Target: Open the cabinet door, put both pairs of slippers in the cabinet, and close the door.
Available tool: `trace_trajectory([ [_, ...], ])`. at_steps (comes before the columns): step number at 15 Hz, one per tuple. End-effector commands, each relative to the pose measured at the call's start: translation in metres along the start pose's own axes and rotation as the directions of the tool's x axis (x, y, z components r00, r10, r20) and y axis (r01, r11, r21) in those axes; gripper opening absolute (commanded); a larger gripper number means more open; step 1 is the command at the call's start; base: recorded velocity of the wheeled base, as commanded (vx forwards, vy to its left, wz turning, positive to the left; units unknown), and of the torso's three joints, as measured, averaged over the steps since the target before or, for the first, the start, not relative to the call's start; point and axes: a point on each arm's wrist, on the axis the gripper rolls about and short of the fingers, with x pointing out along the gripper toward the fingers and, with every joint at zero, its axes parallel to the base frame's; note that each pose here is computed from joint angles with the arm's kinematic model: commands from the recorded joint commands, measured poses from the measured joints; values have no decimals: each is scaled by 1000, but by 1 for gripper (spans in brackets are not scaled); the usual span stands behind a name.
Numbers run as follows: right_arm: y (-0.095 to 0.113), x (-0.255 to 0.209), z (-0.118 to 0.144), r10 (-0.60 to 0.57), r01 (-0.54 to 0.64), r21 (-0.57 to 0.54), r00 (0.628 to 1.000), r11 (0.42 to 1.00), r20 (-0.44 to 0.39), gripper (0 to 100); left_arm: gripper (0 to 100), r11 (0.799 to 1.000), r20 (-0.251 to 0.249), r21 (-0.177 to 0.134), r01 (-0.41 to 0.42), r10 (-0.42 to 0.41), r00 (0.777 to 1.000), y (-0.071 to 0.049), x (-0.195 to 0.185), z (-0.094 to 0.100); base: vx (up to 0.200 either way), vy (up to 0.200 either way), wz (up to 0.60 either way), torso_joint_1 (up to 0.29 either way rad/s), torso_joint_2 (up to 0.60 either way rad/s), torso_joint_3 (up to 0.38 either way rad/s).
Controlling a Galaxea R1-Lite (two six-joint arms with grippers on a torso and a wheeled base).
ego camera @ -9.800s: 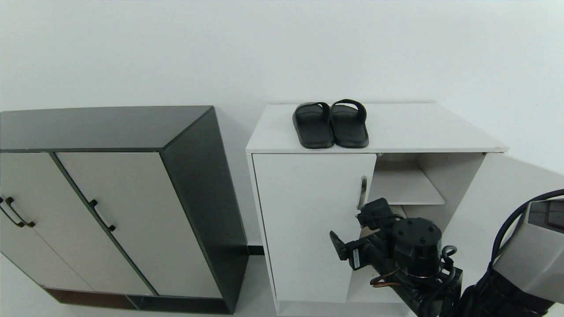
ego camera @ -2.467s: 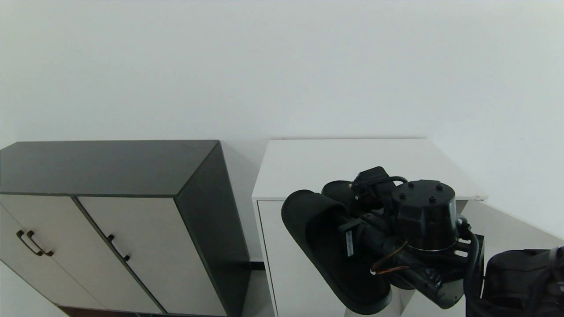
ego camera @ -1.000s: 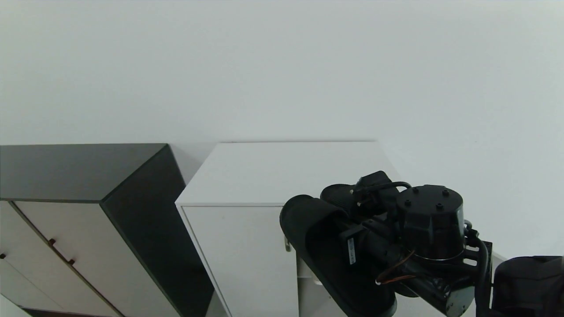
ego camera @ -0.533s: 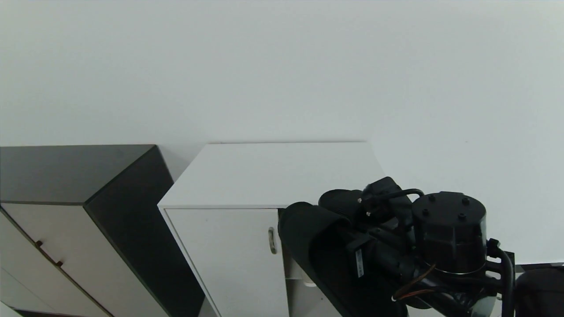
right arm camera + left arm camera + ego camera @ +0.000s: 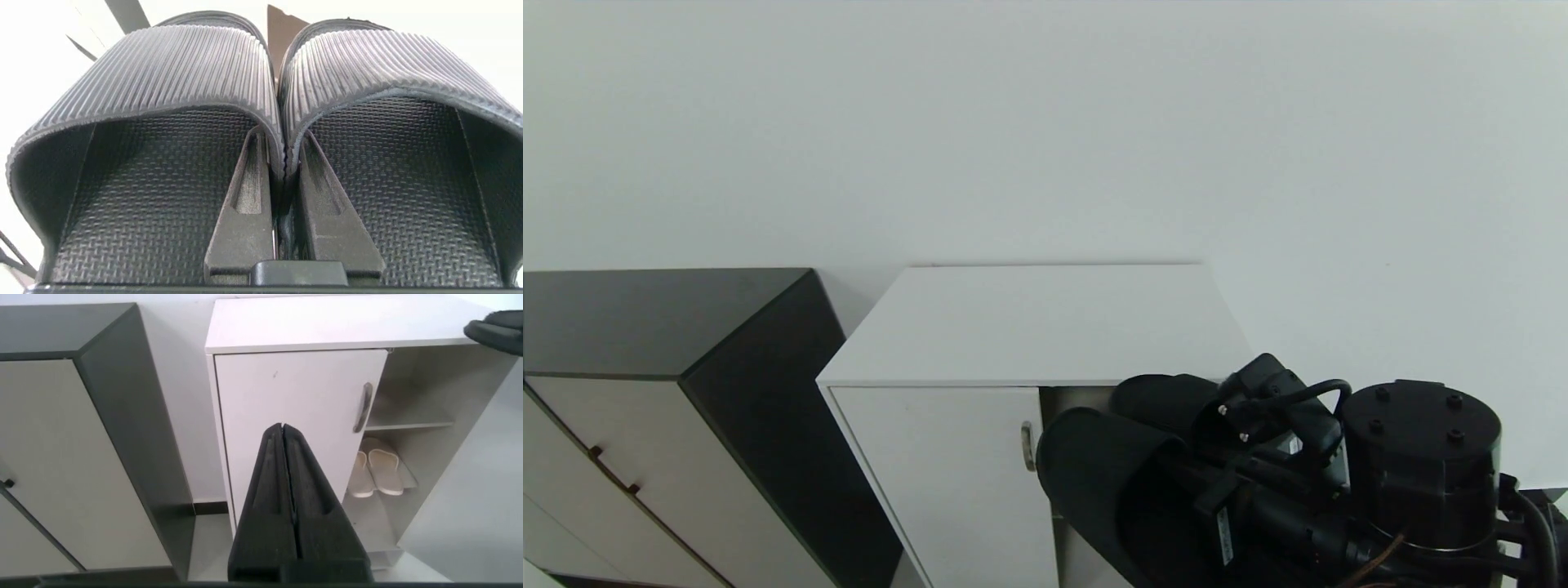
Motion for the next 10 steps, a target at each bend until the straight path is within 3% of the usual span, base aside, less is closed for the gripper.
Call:
trace_trajectory([
  [1,-1,-1,-1,-1,1,-2,1000,1000,-3,0,0,1000,-1,0,0,0,1000,0,0,0,0,0,0,0,0,0],
  [5,0,-2,-3,3,-3,-4,1000,1000,-9,0,0,1000,-1,0,0,0,1000,0,0,0,0,0,0,-24,58,32],
  [10,1,-2,-5,7,-7,-9,1000,1000,-18,0,0,1000,1,0,0,0,1000,0,0,0,0,0,0,-204,487,275],
])
